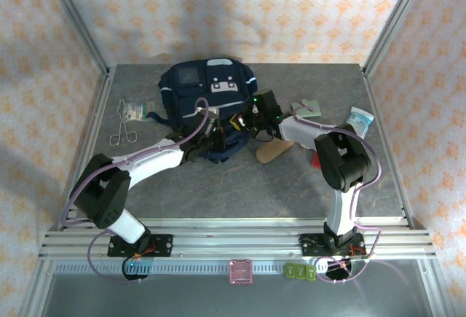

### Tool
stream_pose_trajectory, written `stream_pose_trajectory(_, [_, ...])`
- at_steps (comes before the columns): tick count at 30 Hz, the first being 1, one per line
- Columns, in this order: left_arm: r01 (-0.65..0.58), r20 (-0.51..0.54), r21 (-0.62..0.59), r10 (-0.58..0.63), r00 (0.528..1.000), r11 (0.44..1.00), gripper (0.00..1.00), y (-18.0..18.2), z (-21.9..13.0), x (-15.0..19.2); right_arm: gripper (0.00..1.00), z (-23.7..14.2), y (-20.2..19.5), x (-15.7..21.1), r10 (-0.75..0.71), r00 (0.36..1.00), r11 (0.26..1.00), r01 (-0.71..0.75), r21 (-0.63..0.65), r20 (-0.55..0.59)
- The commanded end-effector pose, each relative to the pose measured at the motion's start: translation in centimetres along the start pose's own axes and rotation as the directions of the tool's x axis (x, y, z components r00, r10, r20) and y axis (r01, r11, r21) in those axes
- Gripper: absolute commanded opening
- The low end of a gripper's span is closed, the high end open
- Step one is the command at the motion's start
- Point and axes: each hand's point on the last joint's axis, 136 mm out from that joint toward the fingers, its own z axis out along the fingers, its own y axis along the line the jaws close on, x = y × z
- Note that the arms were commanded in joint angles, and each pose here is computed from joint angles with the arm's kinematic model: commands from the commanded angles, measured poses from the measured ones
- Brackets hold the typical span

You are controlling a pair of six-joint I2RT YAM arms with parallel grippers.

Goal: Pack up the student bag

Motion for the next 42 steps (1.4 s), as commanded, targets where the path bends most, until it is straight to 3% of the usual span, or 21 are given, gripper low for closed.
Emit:
stream_pose_trajectory(1, [-0.028, -0.008, -0.139, 0.027, 1.000, 0.990, 0.00, 2.9, -0.2, 1.1, 0.00, -0.7, 2.3, -1.8, -0.041, 0.996, 0.997, 0.046, -0.061, 0.082])
stream_pose_trajectory(6, [0.052, 0.019, -0.265, -0.049, 0.999, 0.963, 0.00, 8.6, -1.3, 1.5, 0.00, -2.6, 2.7, -2.9, -0.034, 0.992, 0.994, 0.046, -0.098, 0.121])
stream_pose_trajectory(12, [0.191, 0.112, -0.426, -0.158, 0.981, 0.884, 0.00, 16.6, -3.8, 0.6, 0.00, -3.8, 2.6, -3.9, -0.029, 0.989, 0.992, 0.046, -0.116, 0.142])
stream_pose_trajectory(15, [0.245, 0.156, -0.437, -0.196, 0.968, 0.866, 0.00, 18.2, -4.5, -0.3, 0.00, -3.8, 2.8, -4.1, -0.034, 0.989, 0.991, 0.052, -0.122, 0.141])
stream_pose_trajectory(19, [0.235, 0.117, -0.375, -0.206, 0.972, 0.897, 0.00, 16.9, -3.6, -0.6, 0.00, -3.6, 3.1, -5.0, -0.035, 0.988, 0.990, 0.055, -0.130, 0.148])
stream_pose_trajectory(23, [0.172, 0.050, -0.270, -0.164, 0.985, 0.948, 0.00, 12.7, -2.5, 0.2, 0.00, -4.0, 4.2, -7.1, -0.040, 0.983, 0.990, 0.064, -0.129, 0.181])
stream_pose_trajectory(25, [0.145, 0.030, -0.213, -0.141, 0.989, 0.966, 0.00, 10.1, -2.0, 0.6, 0.07, -4.2, 4.9, -8.1, -0.050, 0.979, 0.990, 0.075, -0.121, 0.196])
stream_pose_trajectory(27, [0.124, 0.007, -0.139, -0.124, 0.992, 0.982, 0.00, 7.1, -1.4, 1.3, 0.24, -4.2, 5.5, -8.6, -0.057, 0.977, 0.991, 0.081, -0.110, 0.203])
stream_pose_trajectory(32, [0.106, -0.012, -0.038, -0.106, 0.994, 0.994, 0.00, 2.2, -0.2, 1.8, 0.34, -3.8, 6.1, -6.3, -0.069, 0.986, 0.989, 0.087, -0.118, 0.151])
stream_pose_trajectory(37, [0.084, -0.029, -0.040, -0.085, 0.996, 0.996, 0.00, 1.5, 0.8, 2.3, 0.30, -2.6, 6.0, -2.2, -0.087, 0.992, 0.987, 0.097, -0.127, 0.087])
stream_pose_trajectory(42, [0.070, -0.002, -0.121, -0.071, 0.997, 0.990, 0.00, 3.3, 0.4, 2.2, 0.04, -1.0, 4.0, -1.9, -0.073, 0.995, 0.992, 0.080, -0.097, 0.071])
